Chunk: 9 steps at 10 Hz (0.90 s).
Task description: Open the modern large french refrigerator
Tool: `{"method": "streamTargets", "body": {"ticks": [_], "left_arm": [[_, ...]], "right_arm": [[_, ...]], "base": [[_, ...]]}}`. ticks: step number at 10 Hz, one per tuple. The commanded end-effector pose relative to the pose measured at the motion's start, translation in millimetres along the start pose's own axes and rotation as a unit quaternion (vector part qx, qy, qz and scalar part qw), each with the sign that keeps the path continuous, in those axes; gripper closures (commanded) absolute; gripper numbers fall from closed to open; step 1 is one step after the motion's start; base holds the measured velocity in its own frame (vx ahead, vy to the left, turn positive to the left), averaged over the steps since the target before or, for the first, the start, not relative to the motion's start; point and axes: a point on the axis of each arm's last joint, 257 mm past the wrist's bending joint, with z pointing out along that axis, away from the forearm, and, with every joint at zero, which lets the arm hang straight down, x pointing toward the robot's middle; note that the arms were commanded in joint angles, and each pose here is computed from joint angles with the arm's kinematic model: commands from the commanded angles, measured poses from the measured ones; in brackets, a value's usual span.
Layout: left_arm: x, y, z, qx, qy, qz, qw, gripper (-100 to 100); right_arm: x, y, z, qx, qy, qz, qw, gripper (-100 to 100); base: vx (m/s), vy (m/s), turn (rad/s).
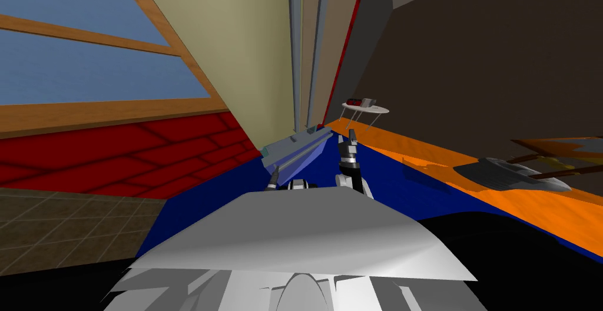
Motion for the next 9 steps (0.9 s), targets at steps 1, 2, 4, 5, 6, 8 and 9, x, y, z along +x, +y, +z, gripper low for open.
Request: {"method": "streamTargets", "body": {"ticks": [1, 2, 4, 5, 6, 8, 9], "left_arm": [[5.6, 2.0, -6.0, -0.005, 0.003, 0.001, 1.0, 100], [7.7, 2.0, -7.9, -0.005, 0.004, 0.002, 1.0, 100], [11.4, -0.1, -9.5, -0.003, 0.005, 0.0, 1.0, 100], [13.7, -0.1, -11.8, -0.004, 0.006, 0.001, 1.0, 100], [9.2, -8.6, 1.7, 0.002, 0.004, 0.001, 1.0, -100], [6.9, -19.0, 19.0, 0.004, 0.004, 0.001, 1.0, -100], [5.8, -24.1, 27.4, 0.004, 0.005, 0.001, 1.0, -100]], "right_arm": [[0.0, 0, 0.0, 0.0, 0.0, 0.0, 1.0, 0], [0.0, 0, 0.0, 0.0, 0.0, 0.0, 1.0, 0], [0.0, 0, 0.0, 0.0, 0.0, 0.0, 1.0, 0], [0.0, 0, 0.0, 0.0, 0.0, 0.0, 1.0, 0], [0.0, 0, 0.0, 0.0, 0.0, 0.0, 1.0, 0], [-0.1, 0, 0.0, 0.0, 0.0, 0.0, 1.0, 0], [-0.1, 0, -0.1, 0.0, 0.0, 0.0, 1.0, 0]], "base": [[-0.159, -0.105, 0.012], [-0.147, -0.125, 0.018], [-0.082, -0.067, 0.014], [-0.168, -0.122, 0.028], [-0.114, -0.059, 0.014], [-0.054, 0.03, 0.0], [-0.061, 0.039, 0.0]]}}
